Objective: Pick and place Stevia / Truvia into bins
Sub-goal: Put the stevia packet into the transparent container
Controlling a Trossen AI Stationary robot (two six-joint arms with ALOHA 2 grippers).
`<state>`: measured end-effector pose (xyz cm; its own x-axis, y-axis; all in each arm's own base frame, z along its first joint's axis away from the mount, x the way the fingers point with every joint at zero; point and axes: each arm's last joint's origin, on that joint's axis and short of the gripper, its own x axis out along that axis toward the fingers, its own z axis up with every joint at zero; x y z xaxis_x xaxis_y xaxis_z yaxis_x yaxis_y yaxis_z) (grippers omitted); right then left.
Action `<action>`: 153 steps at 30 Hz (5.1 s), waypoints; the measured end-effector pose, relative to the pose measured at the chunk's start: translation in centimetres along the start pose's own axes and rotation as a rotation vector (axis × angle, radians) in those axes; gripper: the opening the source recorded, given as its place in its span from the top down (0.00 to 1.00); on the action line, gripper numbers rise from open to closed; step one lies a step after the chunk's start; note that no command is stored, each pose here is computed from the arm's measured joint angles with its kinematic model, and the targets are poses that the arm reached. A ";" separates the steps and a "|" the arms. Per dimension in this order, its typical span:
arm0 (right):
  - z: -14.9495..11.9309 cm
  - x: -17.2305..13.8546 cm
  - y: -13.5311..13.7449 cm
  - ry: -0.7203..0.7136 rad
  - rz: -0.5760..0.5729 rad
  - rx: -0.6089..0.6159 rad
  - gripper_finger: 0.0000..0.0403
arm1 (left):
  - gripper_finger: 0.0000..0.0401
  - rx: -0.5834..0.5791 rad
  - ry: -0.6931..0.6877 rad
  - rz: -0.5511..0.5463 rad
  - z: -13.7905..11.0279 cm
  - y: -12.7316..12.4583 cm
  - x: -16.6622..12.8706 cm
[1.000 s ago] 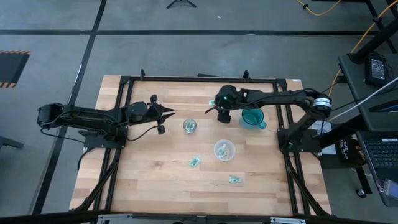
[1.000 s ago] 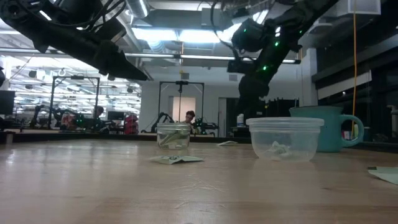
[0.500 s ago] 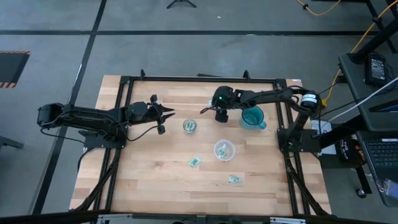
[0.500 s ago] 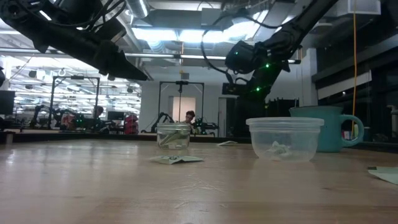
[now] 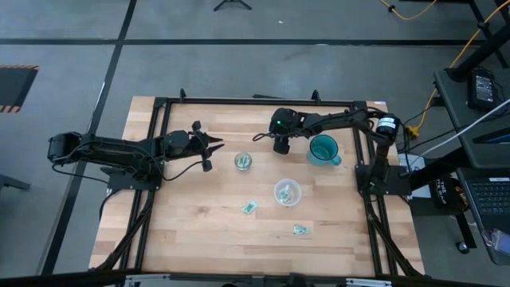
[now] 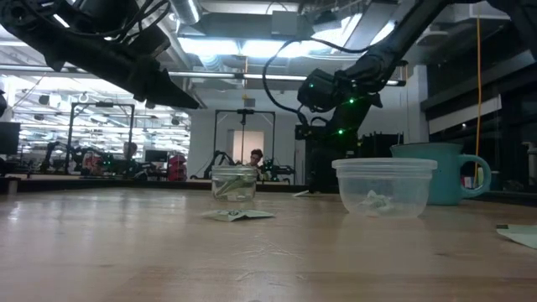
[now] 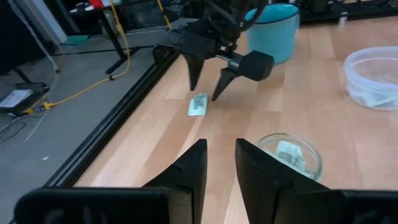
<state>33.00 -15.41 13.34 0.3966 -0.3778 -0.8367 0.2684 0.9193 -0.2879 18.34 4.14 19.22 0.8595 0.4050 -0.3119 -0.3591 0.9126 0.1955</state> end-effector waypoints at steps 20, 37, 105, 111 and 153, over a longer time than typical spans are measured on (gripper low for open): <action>0.6 1.3 -0.3 0.076 0.015 0.006 0.62 | 0.80 0.000 0.003 0.028 0.0 0.1 0.0; 0.2 1.1 0.1 0.127 0.035 0.011 0.99 | 0.80 0.000 0.003 0.027 0.0 0.1 0.0; -8.3 -19.3 14.2 -0.287 0.353 0.122 1.00 | 0.81 -0.084 -0.102 -0.280 1.1 -3.0 -0.8; -6.1 -19.1 16.3 -0.106 0.304 0.110 1.00 | 0.81 -0.084 -0.099 -0.281 1.0 -3.0 -0.8; -4.0 -16.5 20.7 0.144 0.210 0.145 0.79 | 0.81 -0.137 -0.090 -0.286 1.0 -3.0 -0.8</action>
<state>28.47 10.30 19.36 0.3311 -0.1516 -0.9313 0.3198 0.9466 -0.0404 19.08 1.03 19.85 0.9592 0.1300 -0.2512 -0.1385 0.9902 -0.0166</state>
